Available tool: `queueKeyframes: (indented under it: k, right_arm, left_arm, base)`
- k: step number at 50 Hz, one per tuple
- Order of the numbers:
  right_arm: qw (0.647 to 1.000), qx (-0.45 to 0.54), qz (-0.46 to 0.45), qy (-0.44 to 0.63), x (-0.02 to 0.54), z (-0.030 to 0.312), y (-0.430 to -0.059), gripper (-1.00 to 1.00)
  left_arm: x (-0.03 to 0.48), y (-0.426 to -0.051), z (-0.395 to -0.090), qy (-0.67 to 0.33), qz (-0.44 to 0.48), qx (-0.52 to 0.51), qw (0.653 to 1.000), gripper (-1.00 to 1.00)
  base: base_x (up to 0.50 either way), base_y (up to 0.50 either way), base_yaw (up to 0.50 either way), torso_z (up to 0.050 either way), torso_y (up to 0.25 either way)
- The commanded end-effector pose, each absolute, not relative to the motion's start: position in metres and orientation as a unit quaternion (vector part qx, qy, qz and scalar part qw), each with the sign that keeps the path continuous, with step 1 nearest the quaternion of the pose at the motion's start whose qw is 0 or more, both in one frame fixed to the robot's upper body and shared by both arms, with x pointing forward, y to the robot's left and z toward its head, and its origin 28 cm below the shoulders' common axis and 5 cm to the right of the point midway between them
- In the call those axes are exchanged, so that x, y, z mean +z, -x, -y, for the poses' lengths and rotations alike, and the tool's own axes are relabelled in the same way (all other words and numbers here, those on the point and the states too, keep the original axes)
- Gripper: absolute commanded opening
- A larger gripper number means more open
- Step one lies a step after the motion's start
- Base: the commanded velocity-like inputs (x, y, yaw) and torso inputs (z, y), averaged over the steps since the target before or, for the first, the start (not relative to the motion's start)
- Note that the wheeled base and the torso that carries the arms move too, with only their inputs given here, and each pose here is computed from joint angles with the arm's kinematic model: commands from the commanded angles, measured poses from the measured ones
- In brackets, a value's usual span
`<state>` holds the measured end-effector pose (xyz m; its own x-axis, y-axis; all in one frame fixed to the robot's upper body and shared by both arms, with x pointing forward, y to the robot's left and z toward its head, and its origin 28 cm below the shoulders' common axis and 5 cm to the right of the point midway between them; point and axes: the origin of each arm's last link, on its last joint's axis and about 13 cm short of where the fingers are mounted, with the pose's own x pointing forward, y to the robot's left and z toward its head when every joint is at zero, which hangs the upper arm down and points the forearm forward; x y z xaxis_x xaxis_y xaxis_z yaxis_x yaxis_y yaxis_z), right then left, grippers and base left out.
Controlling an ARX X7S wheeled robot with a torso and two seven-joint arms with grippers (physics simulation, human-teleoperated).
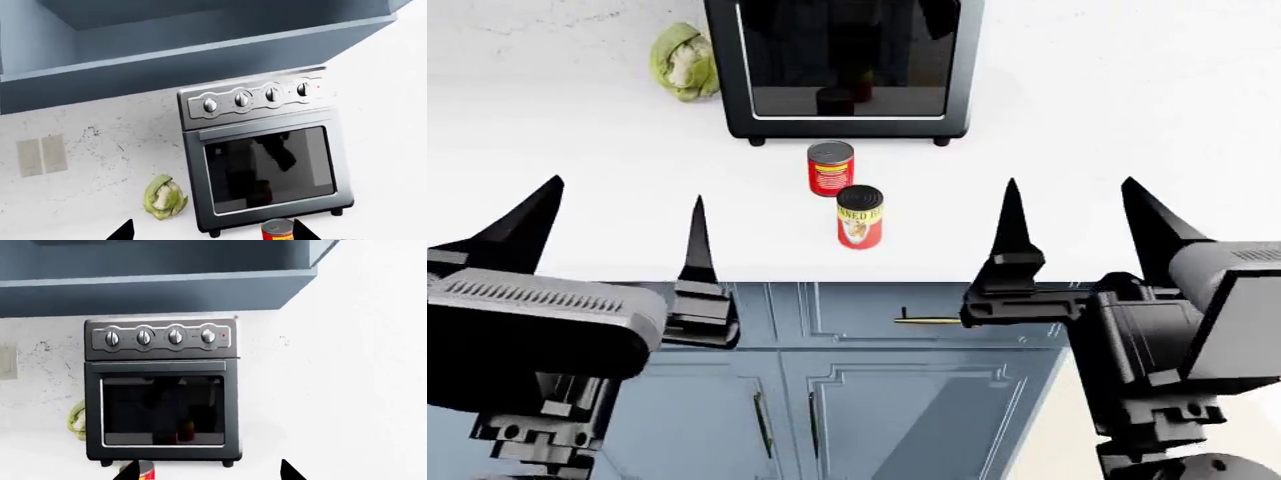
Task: Pick the cans from the counter and place them in their designated side in the cabinet.
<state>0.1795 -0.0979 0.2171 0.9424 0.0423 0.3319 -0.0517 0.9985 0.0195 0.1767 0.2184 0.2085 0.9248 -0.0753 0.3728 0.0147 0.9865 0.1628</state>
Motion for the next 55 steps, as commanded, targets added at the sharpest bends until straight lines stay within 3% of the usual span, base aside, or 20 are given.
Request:
queueKeyframes:
  k: [1,36,55]
  right_arm:
    - [0.988,0.033,0.152,-0.017,0.222,0.105,-0.141,1.00]
    - [0.986,0.051,0.158,0.003,0.207,0.118,-0.111,1.00]
    - [0.986,0.072,0.150,0.006,0.206,0.114,-0.112,1.00]
  left_arm:
    - [0.212,-0.148,-0.217,-0.092,0.181,-0.025,0.979,1.00]
    - [0.205,-0.110,-0.241,-0.108,0.212,0.016,0.971,1.00]
    - [0.205,-0.112,-0.234,-0.106,0.208,-0.011,0.972,1.00]
  base:
    - [0.00,0.00,0.00,0.000,0.000]
    - [0.00,0.00,0.00,0.000,0.000]
    - [0.49,0.00,0.00,0.000,0.000]
